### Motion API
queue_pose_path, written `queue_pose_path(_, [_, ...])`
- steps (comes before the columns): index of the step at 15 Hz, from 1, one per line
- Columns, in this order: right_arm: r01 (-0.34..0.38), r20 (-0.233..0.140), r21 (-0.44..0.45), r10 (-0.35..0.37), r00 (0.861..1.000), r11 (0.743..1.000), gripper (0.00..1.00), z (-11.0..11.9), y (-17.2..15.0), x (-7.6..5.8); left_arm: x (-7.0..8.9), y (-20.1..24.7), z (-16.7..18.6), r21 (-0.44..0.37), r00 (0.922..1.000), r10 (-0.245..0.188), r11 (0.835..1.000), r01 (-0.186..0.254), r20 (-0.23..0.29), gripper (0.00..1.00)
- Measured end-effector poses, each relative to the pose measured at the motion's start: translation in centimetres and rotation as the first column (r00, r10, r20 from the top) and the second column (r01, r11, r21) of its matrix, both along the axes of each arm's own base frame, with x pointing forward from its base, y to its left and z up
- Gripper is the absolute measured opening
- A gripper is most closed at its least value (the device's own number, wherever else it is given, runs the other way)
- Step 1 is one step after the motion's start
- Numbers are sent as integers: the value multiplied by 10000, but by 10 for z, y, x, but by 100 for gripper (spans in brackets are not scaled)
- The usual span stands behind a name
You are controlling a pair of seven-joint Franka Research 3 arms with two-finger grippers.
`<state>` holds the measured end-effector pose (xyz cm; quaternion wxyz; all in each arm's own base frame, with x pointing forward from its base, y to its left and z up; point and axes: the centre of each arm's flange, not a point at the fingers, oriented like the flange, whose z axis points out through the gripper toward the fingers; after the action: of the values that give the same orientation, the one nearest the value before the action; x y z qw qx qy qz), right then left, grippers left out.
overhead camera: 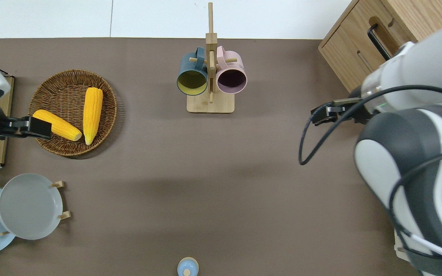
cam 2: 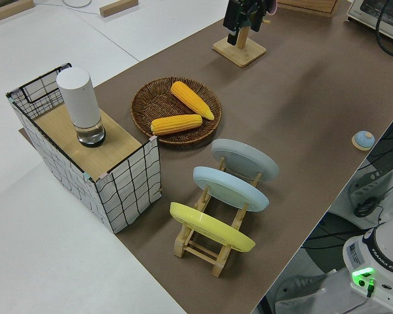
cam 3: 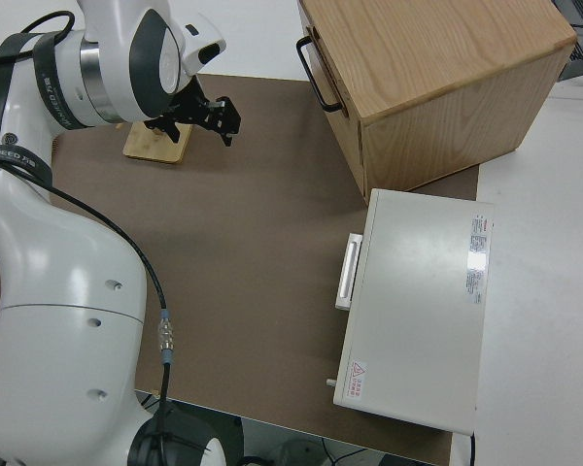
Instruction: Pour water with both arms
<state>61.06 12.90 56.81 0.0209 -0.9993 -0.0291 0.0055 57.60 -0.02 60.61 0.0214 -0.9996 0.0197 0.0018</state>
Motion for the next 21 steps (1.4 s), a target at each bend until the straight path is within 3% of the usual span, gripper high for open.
queue_pose_path(2, [-596,399,168,589,9975,9981,100,-31,43,13,1,51,5,42,9996,-145,9999,144,260,100])
queue_pose_path(5, [-1172,1357,470,1099,9846,9920,100,-59,90,29,-2,118,6,182,9969,-446,9989,435,648,100])
queue_pose_path(8, [-1417,1982,658,1262,9720,9877,100,-75,112,39,-5,169,0,236,9937,-659,9977,640,910,100])
queue_pose_path(11, [-1710,2681,776,1447,9525,9822,100,-92,133,48,-8,222,-7,76,9852,-740,9973,737,1548,100])
queue_pose_path(13, [-2115,3290,539,1826,9265,9759,99,-104,145,55,-10,252,-8,215,9743,-857,9963,830,2082,100])
queue_pose_path(15, [-2806,4024,167,2505,8805,9597,99,-120,153,65,-10,287,-12,259,9502,-760,9971,715,3023,100])
queue_pose_path(16, [-3197,4289,-23,2897,8556,9475,99,-122,152,69,-7,299,-15,107,9300,-687,9975,695,3610,100])
queue_pose_path(18, [-3714,4638,-472,3497,8140,9273,97,-118,148,73,-3,318,-23,-12,8980,-697,9970,780,4344,100])
queue_pose_path(21, [-4060,4982,-881,3932,7728,9096,93,-114,146,77,3,346,-42,71,8594,-645,9975,707,5072,100])
